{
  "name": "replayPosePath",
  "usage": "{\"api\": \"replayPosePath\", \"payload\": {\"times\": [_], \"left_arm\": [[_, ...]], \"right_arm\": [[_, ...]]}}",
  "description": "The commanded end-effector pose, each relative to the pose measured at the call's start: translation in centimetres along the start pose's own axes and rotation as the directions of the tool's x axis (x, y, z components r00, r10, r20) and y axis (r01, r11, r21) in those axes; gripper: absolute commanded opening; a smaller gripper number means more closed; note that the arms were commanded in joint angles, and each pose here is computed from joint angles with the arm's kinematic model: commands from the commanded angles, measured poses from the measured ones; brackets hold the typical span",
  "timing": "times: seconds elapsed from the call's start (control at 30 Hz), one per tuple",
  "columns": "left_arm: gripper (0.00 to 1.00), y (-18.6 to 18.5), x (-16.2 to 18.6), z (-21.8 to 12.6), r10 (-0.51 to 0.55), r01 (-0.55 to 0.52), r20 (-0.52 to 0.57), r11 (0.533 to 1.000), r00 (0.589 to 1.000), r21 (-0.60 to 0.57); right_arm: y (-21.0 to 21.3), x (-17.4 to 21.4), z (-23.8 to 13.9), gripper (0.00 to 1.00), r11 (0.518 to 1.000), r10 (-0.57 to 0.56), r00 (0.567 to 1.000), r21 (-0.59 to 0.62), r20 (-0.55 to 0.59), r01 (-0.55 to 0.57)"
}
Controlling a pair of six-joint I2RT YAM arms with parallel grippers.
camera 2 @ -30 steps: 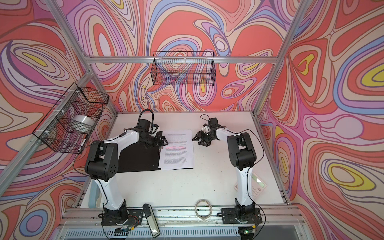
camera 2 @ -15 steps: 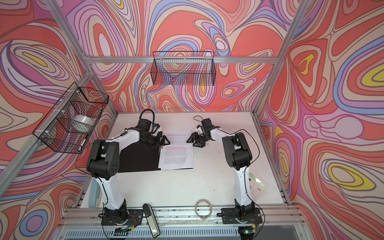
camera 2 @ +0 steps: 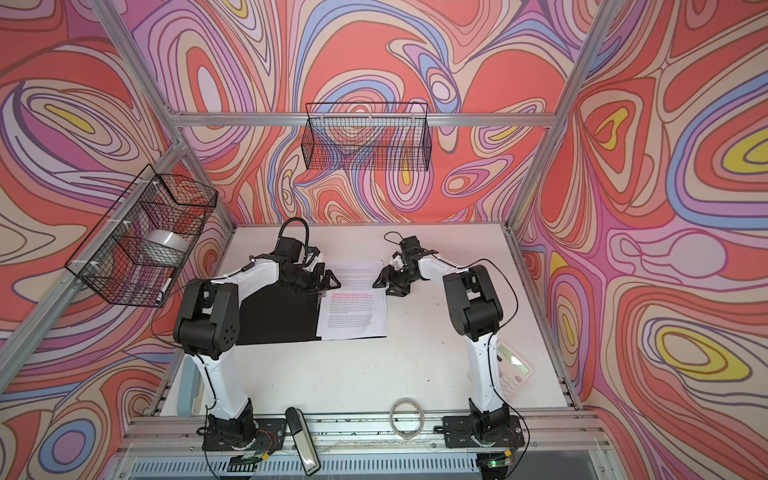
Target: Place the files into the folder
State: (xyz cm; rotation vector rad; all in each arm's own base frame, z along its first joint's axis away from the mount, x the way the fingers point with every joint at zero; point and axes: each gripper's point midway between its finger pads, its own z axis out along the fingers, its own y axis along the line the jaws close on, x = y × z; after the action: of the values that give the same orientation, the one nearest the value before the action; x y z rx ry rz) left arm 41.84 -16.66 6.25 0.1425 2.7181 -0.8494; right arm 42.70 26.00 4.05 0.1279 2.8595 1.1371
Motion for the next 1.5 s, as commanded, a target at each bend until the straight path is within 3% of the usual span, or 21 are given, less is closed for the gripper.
{"api": "replayPosePath", "payload": {"times": [0.0,0.3,1.07,1.47], "left_arm": [[1.0,0.0,0.8,0.0,-0.034,0.034,-0.033,0.999,0.999,0.018],[1.0,0.4,2.1,-0.5,-0.037,0.036,-0.049,0.999,0.998,-0.012],[1.0,-0.4,2.2,-0.4,-0.045,0.047,-0.062,0.998,0.997,0.035],[1.0,-1.5,2.9,-3.0,-0.012,0.013,-0.043,1.0,0.999,0.017]], "right_arm": [[-1.4,1.2,0.0,0.61,0.993,0.005,1.0,0.118,-0.02,-0.002],[-1.9,2.7,-0.1,0.61,0.983,-0.015,0.999,0.184,-0.046,0.024],[0.6,4.5,0.1,0.61,0.971,-0.06,0.994,0.226,-0.093,0.08],[0.5,5.2,-0.8,0.62,0.958,-0.065,0.995,0.275,-0.08,0.085]]}}
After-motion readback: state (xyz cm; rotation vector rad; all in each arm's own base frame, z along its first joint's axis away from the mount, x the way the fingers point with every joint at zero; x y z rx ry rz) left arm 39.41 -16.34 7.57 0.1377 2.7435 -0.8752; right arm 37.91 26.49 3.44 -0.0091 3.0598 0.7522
